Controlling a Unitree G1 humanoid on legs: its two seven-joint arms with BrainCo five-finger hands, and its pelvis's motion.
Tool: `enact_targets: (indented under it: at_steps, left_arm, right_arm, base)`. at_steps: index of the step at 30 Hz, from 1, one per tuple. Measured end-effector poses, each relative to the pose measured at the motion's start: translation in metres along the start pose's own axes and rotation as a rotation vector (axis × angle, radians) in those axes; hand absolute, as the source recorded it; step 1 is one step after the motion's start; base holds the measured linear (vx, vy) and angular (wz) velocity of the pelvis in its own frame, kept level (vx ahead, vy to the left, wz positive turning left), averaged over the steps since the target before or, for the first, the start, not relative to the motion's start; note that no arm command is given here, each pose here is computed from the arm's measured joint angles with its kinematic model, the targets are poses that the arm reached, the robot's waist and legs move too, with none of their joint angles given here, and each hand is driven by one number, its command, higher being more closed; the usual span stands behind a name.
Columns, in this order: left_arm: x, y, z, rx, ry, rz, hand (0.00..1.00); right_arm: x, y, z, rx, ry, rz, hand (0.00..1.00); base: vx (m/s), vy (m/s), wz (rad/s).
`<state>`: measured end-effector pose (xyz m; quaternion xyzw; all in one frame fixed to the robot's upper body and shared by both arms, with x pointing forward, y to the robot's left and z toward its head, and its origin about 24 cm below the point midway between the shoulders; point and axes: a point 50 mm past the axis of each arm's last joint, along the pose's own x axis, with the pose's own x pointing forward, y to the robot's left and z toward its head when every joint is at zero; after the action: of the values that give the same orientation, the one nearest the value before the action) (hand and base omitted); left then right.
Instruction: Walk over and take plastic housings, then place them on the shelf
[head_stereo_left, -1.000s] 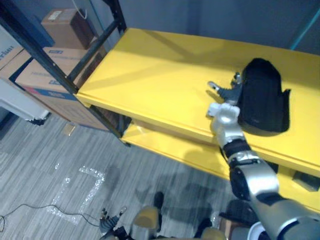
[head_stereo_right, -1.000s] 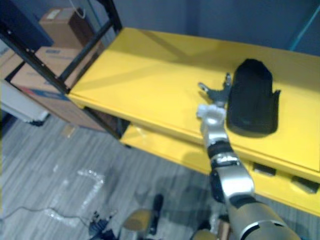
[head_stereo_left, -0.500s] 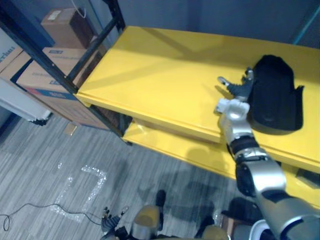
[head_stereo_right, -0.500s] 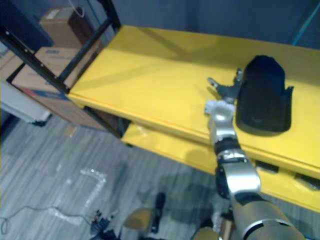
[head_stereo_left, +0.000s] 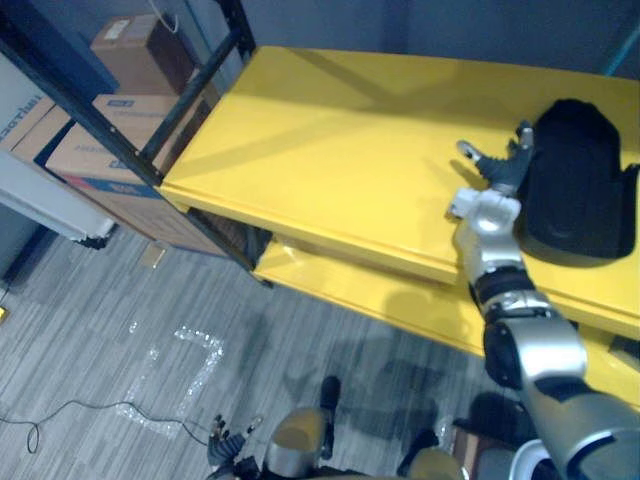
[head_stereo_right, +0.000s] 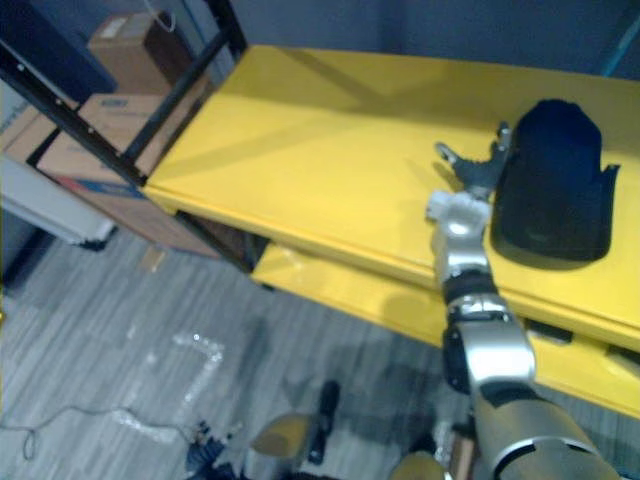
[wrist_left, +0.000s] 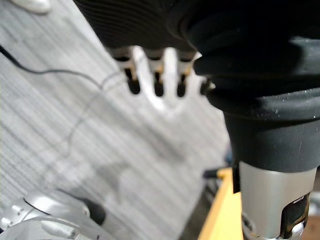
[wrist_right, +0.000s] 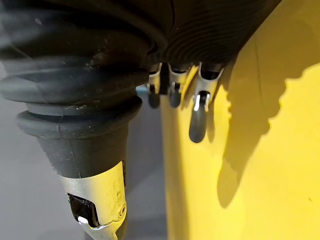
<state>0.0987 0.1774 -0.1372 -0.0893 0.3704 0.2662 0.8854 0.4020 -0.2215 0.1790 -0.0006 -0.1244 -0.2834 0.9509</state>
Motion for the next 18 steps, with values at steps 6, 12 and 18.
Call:
enact_targets:
  at_steps: [6, 12, 18]
  left_arm:
    - [0.000, -0.002, 0.002, -0.014, -0.007, -0.019, 0.00]
    - [-0.001, -0.001, 0.001, -0.009, -0.008, -0.022, 0.00]
    - [-0.001, 0.002, -0.001, 0.015, -0.009, -0.025, 0.00]
  right_arm:
    - [0.001, 0.002, 0.004, 0.001, -0.005, -0.008, 0.00]
    - [-0.003, 0.008, 0.002, 0.012, -0.034, 0.087, 0.00]
    - [-0.032, 0.038, 0.001, 0.025, -0.157, 0.263, 0.00]
  base:
    - [0.01, -0.009, -0.07]
    - [0.00, -0.006, -0.06]
    - [0.03, -0.018, -0.04]
